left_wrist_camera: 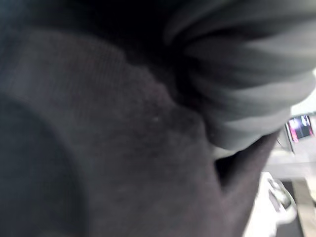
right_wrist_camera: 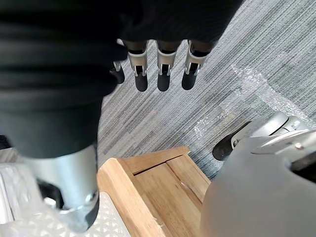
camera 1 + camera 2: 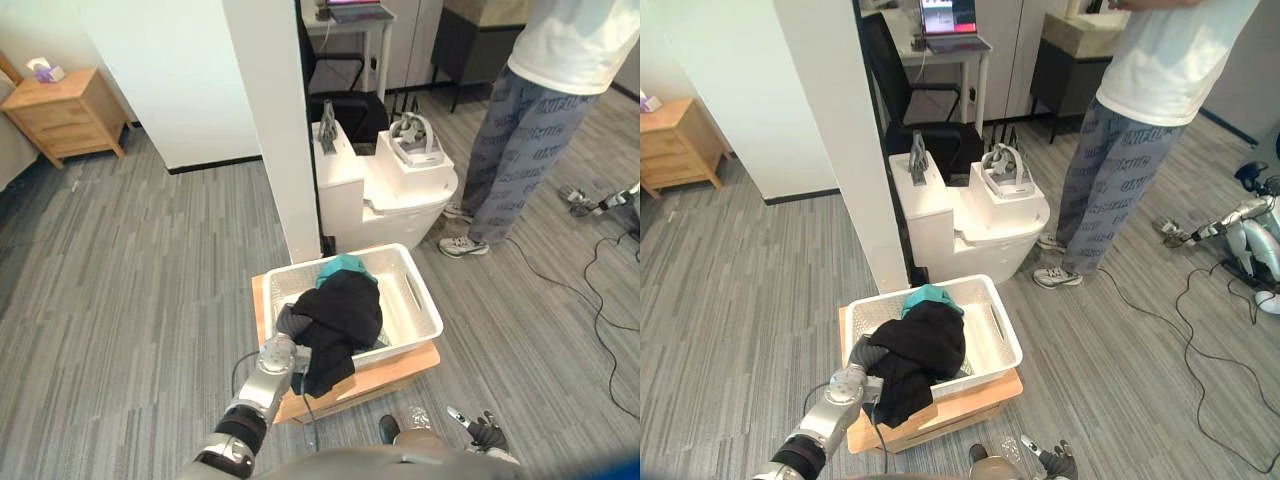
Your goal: Tidy the bed and pick cloth on bed and put in laundry
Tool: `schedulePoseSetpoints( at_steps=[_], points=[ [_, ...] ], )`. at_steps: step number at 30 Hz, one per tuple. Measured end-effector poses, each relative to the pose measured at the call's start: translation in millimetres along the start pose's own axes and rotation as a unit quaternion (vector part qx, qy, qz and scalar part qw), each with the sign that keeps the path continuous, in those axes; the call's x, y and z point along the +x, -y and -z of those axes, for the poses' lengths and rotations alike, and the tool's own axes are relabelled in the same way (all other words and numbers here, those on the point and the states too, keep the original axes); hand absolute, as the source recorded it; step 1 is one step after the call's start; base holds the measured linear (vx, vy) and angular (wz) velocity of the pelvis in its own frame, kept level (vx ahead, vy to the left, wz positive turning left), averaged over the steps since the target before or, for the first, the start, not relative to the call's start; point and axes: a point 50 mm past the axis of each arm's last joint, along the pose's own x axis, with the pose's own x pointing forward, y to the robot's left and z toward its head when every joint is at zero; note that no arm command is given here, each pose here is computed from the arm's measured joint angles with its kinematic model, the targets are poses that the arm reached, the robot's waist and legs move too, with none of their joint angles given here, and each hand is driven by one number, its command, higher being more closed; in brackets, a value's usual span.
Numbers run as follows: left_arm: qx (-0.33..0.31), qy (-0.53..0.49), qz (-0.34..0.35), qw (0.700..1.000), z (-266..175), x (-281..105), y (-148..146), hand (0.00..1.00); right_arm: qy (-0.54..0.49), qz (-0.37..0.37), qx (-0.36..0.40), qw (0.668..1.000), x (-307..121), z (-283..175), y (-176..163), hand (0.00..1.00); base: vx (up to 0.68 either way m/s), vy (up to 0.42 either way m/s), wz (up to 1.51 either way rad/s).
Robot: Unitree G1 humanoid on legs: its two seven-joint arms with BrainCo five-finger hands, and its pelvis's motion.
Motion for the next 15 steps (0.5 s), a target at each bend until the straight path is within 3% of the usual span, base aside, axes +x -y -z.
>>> schedulePoseSetpoints(
  at_steps=[4,5,15],
  points=[
    [0.023,0.025,-0.032,0.999,-15,8,-17,1.0,0.014,-0.002,-0.01,1.0,2,-8,2,0.0,-0.01,-0.008,0.0],
    [0.031,0.029,-0.033,0.999,-16,9,-18,0.0,0.016,-0.002,-0.009,1.0,2,-9,2,0.0,0.0,0.0,0.0],
    [0.048,0.039,-0.031,0.998,-21,10,-18,0.0,0.02,-0.009,-0.009,1.0,3,-11,0,0.0,-0.01,-0.007,0.0]
  ],
)
